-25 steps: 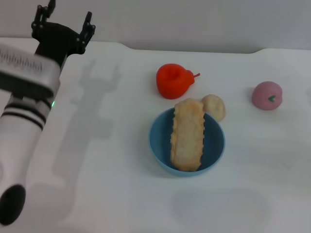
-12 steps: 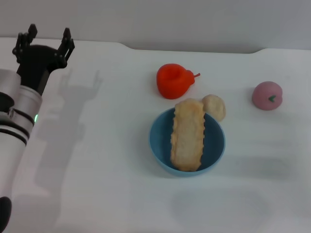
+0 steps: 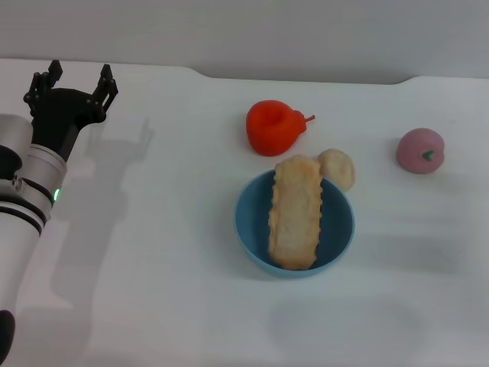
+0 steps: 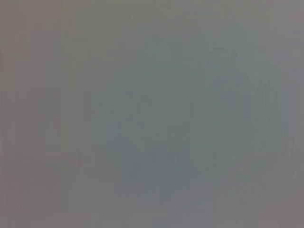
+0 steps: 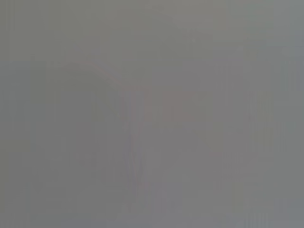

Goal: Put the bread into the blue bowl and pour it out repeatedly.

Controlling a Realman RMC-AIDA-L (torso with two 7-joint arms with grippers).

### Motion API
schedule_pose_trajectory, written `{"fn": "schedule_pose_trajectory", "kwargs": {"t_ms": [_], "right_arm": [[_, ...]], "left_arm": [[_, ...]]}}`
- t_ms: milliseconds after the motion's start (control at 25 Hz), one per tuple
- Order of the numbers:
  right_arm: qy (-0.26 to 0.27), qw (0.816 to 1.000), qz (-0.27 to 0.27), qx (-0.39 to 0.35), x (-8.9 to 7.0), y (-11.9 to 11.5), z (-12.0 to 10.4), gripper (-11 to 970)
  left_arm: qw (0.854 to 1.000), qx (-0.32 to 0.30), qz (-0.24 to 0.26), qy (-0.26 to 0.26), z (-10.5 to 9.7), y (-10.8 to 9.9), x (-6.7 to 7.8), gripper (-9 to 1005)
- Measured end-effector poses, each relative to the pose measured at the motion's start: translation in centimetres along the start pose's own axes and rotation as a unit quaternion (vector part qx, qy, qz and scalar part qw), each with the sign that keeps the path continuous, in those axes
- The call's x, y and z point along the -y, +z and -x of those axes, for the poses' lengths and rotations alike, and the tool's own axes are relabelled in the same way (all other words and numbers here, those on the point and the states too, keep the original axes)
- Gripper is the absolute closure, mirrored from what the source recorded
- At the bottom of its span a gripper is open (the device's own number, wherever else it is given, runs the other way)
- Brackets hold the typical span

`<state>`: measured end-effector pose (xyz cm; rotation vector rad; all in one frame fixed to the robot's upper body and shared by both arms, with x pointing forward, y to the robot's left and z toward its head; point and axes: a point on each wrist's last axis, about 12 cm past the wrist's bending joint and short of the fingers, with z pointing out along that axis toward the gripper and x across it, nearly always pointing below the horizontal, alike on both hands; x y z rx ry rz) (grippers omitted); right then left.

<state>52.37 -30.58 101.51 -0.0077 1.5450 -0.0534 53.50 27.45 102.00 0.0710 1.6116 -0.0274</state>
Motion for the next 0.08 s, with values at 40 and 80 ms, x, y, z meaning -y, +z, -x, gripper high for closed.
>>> {"fn": "schedule_pose_trajectory", "kwargs": {"t_ms": [40, 80], "right_arm": [[0.001, 1.000, -0.001, 0.000, 0.05, 0.12, 0.06, 535], [0.003, 1.000, -0.002, 0.000, 0.11, 0.23, 0.08, 535]], "left_arm": [[1.000, 0.000, 0.000, 0.000, 0.00, 0.00, 0.00, 219], [1.000, -0.002, 0.000, 0.000, -0.04, 0.02, 0.01, 219]]}}
